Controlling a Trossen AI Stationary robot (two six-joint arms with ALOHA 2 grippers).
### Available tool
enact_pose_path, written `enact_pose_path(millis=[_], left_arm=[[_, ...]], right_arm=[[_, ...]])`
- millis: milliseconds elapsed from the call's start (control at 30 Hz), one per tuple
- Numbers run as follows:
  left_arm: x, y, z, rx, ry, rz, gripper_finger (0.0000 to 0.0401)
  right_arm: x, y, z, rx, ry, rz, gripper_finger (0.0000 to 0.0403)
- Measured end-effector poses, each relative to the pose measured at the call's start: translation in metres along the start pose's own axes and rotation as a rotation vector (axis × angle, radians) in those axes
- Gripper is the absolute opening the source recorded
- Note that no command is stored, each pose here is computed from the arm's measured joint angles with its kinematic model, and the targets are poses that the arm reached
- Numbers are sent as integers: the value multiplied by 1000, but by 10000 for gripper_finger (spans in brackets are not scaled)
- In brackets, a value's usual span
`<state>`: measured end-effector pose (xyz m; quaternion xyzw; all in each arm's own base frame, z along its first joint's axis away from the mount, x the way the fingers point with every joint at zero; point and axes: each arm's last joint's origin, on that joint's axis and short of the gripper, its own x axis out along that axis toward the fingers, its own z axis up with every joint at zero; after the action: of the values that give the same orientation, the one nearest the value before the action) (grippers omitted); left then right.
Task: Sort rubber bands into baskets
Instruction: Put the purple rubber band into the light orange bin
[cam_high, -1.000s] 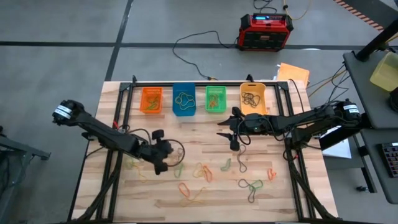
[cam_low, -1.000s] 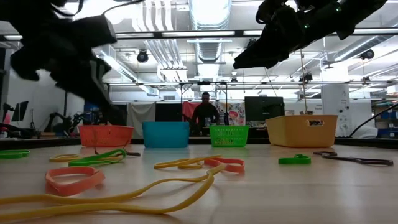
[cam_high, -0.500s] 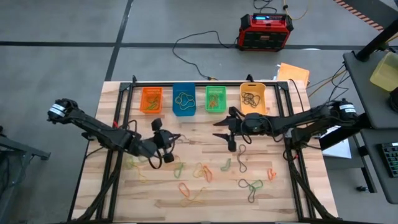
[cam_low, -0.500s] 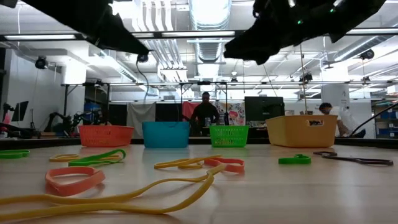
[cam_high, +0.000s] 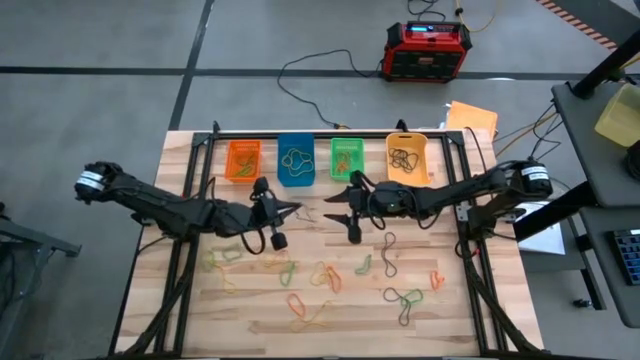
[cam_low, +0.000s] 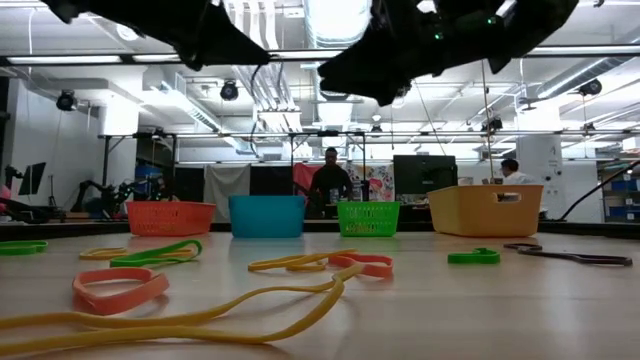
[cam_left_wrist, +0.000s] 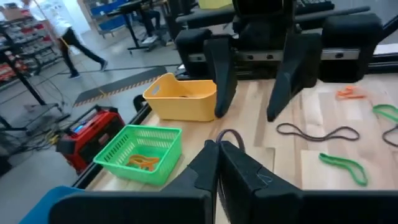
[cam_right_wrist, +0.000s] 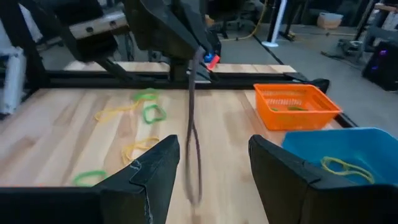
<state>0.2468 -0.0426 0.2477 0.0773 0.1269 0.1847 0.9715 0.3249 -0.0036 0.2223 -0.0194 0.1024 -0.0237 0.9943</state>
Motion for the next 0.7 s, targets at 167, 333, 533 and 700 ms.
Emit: enact_pose_path(millis=[167, 333, 533, 700], left_arm=[[10, -1, -2, -8, -19, 13, 0], [17, -4, -6, 10, -20, 15, 0], [23, -7, -3, 13, -77, -51, 0], [23, -7, -2, 19, -83, -51, 0]], right_arm=[[12, 1, -6, 51, 34, 3, 190], [25, 4, -6, 69, 38, 97, 190], [38, 4, -4, 70, 52, 118, 190], [49, 2, -2, 33, 53, 91, 190]])
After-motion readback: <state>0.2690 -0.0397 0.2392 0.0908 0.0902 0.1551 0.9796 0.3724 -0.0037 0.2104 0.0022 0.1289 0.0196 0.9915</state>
